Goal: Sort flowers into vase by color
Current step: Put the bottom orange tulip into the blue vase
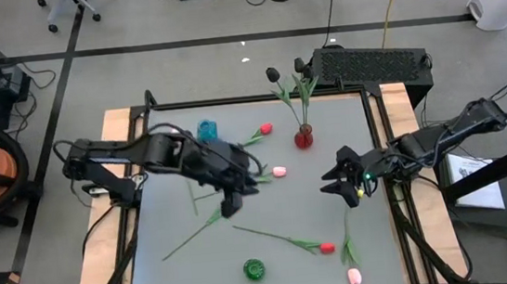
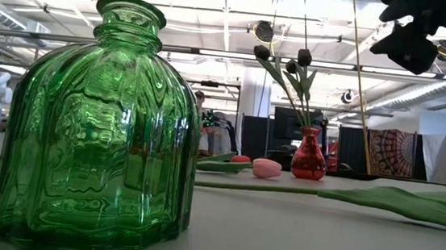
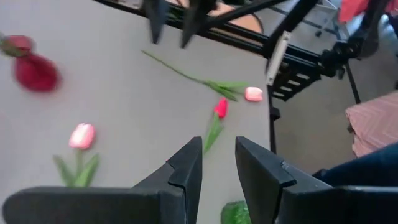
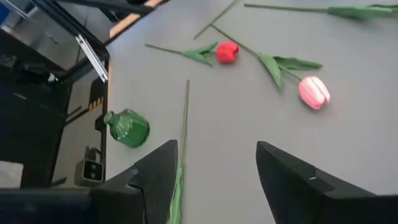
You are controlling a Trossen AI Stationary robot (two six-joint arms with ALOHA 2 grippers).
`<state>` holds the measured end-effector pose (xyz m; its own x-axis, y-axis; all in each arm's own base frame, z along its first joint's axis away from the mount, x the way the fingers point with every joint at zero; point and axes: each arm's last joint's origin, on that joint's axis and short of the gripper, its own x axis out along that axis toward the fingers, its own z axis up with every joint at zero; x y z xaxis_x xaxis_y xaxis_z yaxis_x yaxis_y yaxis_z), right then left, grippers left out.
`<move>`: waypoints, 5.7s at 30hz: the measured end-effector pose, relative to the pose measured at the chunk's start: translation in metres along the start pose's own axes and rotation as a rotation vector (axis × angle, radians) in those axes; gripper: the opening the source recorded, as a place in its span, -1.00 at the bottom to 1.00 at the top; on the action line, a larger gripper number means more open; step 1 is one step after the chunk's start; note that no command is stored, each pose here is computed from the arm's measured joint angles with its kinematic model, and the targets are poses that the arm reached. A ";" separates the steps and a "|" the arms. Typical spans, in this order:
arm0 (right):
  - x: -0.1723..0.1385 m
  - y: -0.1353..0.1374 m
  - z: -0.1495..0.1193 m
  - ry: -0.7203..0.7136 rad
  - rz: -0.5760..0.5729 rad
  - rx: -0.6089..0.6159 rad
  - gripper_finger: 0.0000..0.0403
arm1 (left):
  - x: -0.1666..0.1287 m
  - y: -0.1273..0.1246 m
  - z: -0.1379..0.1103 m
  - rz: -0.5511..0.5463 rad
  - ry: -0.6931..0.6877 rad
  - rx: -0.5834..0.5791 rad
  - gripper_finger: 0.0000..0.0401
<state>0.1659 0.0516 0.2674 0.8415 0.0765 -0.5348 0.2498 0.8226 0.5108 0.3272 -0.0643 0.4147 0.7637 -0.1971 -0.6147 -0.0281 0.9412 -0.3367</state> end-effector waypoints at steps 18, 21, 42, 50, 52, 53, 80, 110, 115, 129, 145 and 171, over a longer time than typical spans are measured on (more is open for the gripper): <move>0.000 -0.002 -0.003 0.030 -0.022 -0.016 0.04 | 0.099 -0.054 -0.023 -0.129 -0.020 0.416 -0.49; 0.000 -0.002 -0.003 0.030 -0.022 -0.020 0.04 | 0.120 -0.051 -0.030 -0.107 0.023 0.416 -0.49; 0.000 -0.002 -0.003 0.029 -0.021 -0.020 0.04 | 0.217 -0.029 -0.081 -0.009 0.258 0.402 -0.49; 0.000 -0.002 -0.003 0.029 -0.022 -0.020 0.04 | 0.239 -0.021 -0.096 0.015 0.314 0.401 -0.49; 0.000 -0.001 -0.003 0.026 -0.020 -0.020 0.04 | 0.244 -0.019 -0.098 0.018 0.319 0.400 -0.49; 0.000 -0.002 -0.003 0.027 -0.021 -0.020 0.04 | 0.246 -0.018 -0.100 0.020 0.325 0.399 -0.49; 0.008 0.000 -0.004 0.033 -0.039 -0.022 0.04 | 0.279 -0.005 -0.119 0.051 0.350 0.393 -0.49; 0.008 0.000 -0.004 0.036 -0.039 -0.032 0.04 | 0.294 0.004 -0.133 0.074 0.396 0.338 -0.49; 0.008 0.000 -0.004 0.036 -0.039 -0.033 0.04 | 0.294 0.004 -0.133 0.074 0.396 0.338 -0.57; 0.008 0.000 -0.004 0.036 -0.040 -0.042 0.04 | 0.294 0.004 -0.133 0.088 0.393 0.311 -0.95; 0.008 0.000 -0.004 0.038 -0.042 -0.059 0.04 | 0.281 0.004 -0.126 0.201 0.375 0.259 -0.99; 0.008 -0.001 -0.004 0.039 -0.043 -0.078 0.04 | 0.116 0.014 -0.034 0.760 0.043 0.206 -0.99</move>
<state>0.1706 0.0542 0.2597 0.8110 0.0610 -0.5818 0.2460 0.8667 0.4339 0.3933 -0.0833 0.3144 0.5575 0.5147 -0.6514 -0.4094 0.8530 0.3237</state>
